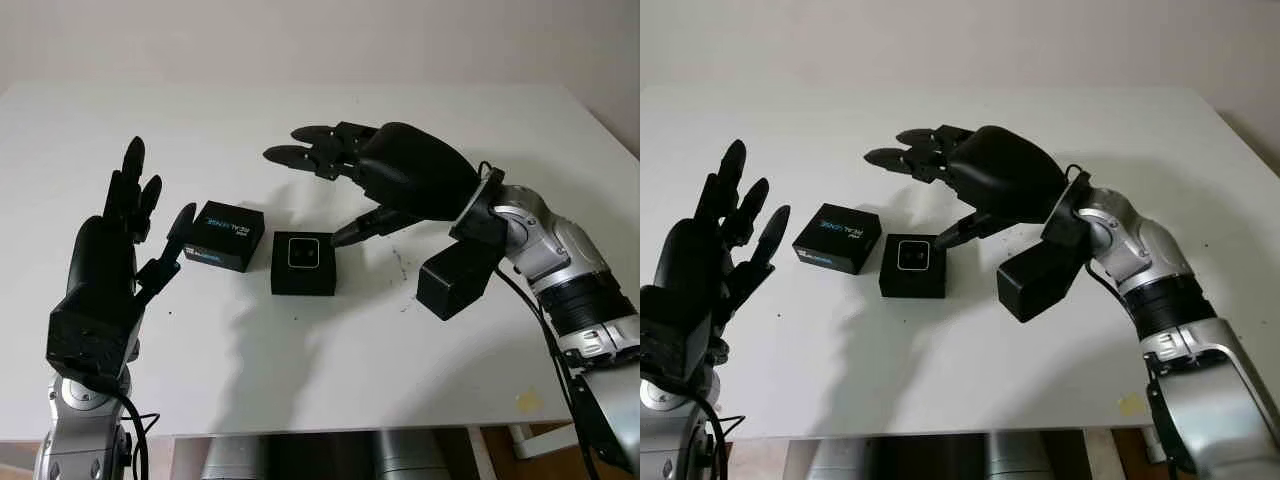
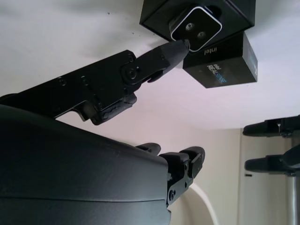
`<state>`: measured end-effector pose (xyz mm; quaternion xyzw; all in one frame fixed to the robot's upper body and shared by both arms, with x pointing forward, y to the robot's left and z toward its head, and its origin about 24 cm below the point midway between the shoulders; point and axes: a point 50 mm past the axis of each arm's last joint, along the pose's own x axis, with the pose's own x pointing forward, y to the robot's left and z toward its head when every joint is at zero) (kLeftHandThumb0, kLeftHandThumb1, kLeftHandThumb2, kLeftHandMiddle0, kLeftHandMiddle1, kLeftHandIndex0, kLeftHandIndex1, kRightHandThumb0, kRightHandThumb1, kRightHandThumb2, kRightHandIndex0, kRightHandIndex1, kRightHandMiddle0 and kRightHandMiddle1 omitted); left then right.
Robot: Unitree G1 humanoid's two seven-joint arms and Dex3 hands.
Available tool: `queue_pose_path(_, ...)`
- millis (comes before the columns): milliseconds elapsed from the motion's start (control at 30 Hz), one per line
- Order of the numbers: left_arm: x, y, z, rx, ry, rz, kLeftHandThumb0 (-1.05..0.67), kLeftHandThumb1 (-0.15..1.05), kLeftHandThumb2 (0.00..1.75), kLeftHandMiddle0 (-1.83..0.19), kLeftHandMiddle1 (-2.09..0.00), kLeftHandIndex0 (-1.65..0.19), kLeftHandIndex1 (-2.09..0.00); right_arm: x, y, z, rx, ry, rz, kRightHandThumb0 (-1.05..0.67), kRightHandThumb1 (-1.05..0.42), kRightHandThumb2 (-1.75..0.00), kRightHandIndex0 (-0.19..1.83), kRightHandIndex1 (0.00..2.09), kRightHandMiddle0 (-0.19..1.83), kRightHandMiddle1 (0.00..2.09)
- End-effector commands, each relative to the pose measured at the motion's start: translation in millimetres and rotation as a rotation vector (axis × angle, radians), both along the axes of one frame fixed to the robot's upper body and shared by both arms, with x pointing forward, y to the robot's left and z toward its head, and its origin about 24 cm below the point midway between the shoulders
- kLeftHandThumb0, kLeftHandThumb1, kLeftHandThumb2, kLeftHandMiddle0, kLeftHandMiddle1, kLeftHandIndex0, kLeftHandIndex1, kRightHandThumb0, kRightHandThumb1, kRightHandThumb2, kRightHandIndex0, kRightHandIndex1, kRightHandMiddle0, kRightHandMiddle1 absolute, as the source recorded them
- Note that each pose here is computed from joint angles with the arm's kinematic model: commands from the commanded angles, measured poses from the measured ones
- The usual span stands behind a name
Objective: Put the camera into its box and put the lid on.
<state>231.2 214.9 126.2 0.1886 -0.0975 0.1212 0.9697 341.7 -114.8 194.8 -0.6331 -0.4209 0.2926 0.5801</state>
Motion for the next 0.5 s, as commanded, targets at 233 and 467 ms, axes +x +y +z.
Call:
queue_pose_path(233, -1.4, -6.4, -3.0, -0.049, -0.011, 0.014, -0.58, 1.05, 0.39, -0.03, -0.03, 0.08, -0.05, 7.3, 12.8, 6.8, -0.198, -0.236, 0.095, -0.29, -0.87, -0.06, 0.40, 0.15, 0.38, 0.21)
queue_pose_path(467, -2.1, -9.7, -5.7, -0.070, -0.019, 0.043, -0.59, 1.05, 0.36, -0.08, -0.07, 0.01, -0.08, 16.0, 21.8, -3.6, -0.231, -0.311, 0.150, -0.33, -0.89, -0.06, 0.47, 0.14, 0.48, 0.23)
